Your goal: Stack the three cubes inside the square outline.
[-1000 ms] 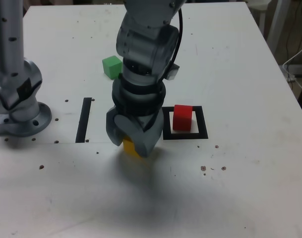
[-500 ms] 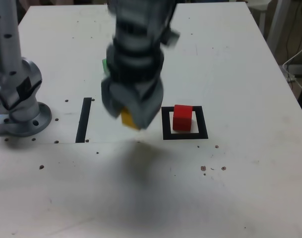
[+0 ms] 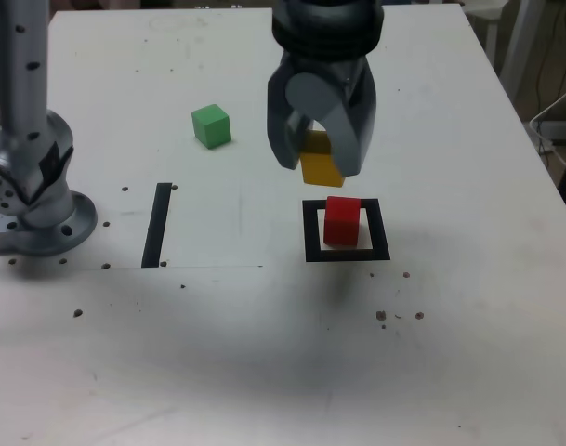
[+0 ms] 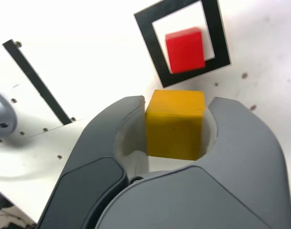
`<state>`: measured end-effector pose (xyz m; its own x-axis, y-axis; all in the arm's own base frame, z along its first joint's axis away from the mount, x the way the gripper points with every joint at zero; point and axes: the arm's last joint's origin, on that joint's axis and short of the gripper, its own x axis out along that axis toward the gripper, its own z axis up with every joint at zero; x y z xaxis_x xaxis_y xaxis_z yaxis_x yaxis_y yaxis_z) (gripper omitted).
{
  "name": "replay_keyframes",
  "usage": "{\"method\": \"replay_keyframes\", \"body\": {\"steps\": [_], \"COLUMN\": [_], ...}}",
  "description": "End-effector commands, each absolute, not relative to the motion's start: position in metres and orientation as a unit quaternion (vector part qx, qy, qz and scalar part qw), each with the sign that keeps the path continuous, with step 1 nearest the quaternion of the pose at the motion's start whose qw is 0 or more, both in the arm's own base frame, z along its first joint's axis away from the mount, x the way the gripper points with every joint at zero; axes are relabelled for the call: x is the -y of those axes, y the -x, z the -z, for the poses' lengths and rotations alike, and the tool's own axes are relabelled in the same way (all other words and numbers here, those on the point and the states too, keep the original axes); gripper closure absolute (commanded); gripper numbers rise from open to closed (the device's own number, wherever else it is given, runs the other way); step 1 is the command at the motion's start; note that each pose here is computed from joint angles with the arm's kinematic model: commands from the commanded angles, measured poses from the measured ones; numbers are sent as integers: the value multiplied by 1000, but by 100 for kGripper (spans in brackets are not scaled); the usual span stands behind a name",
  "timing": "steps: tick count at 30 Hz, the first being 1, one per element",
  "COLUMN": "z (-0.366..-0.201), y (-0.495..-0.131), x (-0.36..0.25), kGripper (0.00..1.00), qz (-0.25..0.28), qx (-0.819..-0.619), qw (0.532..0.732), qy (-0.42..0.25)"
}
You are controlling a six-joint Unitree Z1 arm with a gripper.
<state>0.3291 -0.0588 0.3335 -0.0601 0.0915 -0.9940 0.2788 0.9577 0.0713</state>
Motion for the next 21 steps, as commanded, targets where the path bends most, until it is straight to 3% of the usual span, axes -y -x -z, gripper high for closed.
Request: {"method": "replay_keyframes", "body": {"steps": [1,9,21], "z": [-328,-309,-282], "y": [-337,-343,-353], "x": [53,46,48], "kGripper": [91,91,91], "qz": [50,19,23], "qx": [-730,-748,-748], "qw": [672,656,657], "qy": [-115,-99,-92]}}
